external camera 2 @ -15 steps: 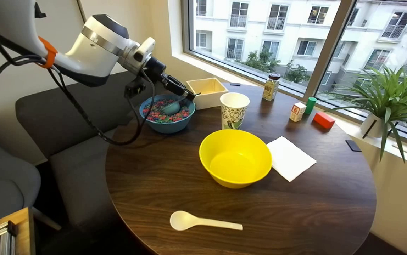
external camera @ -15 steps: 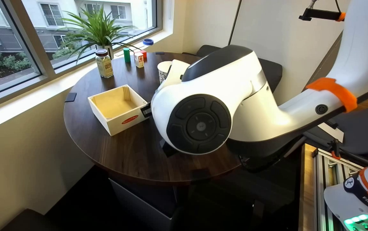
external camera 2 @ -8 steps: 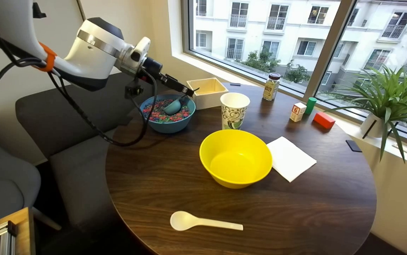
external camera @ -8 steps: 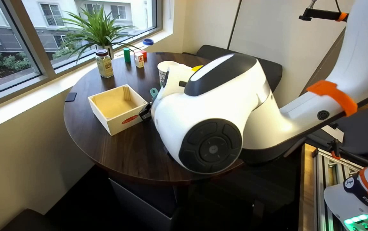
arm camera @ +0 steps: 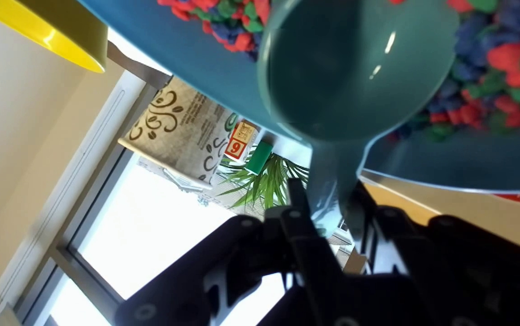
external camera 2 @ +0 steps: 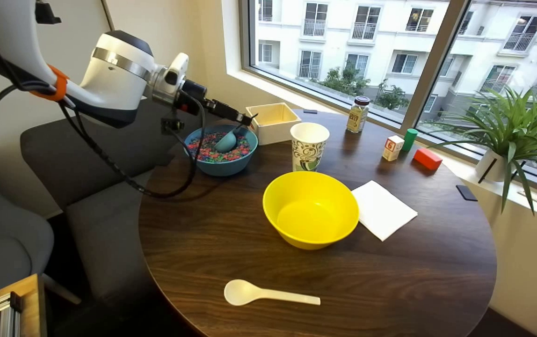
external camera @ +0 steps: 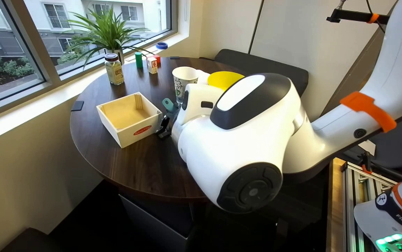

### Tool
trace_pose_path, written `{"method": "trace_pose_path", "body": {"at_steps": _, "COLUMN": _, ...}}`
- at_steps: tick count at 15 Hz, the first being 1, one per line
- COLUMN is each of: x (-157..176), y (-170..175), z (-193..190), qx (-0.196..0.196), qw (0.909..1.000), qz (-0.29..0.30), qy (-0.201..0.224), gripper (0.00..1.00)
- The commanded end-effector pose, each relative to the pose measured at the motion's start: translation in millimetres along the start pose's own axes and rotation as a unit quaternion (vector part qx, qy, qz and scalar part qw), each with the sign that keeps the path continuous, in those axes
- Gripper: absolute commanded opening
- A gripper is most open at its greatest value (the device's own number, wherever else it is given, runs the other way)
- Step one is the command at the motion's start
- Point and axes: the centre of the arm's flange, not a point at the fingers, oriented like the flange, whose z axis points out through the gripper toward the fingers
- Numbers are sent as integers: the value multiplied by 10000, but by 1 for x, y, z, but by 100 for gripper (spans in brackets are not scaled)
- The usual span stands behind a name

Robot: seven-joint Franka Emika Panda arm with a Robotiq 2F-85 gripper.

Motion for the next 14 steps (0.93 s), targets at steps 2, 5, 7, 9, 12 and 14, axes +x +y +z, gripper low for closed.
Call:
{"method": "trace_pose_path", "body": {"at_steps": 2, "x": -20, "y": -4, "z": 3, "qx": 54, "qw": 9998, "qz": 12, "qy": -203, "gripper": 6}}
{"method": "trace_pose_path", "body": {"at_steps": 5, "x": -20, "y": -7, "z": 15, "qx": 250, "qw": 9982, "qz": 202, "qy": -496, "gripper": 6}}
{"method": "trace_pose_path", "body": {"at_steps": 7, "x": -21, "y": -5, "z": 28, "qx": 271, "qw": 9969, "qz": 311, "qy": -676, "gripper": 6}}
{"method": "trace_pose_path", "body": {"at_steps": 9, "x": -23, "y": -5, "z": 34, "qx": 365, "qw": 9963, "qz": 272, "qy": -735, "gripper": 6}}
{"method": "trace_pose_path", "body": {"at_steps": 12, "x": -14, "y": 0, "z": 32, "qx": 588, "qw": 9952, "qz": 297, "qy": -723, "gripper": 6}}
{"method": "trace_pose_path", "body": {"at_steps": 14, "x": 8, "y": 11, "z": 20, "qx": 330, "qw": 9982, "qz": 278, "qy": -410, "gripper": 26}}
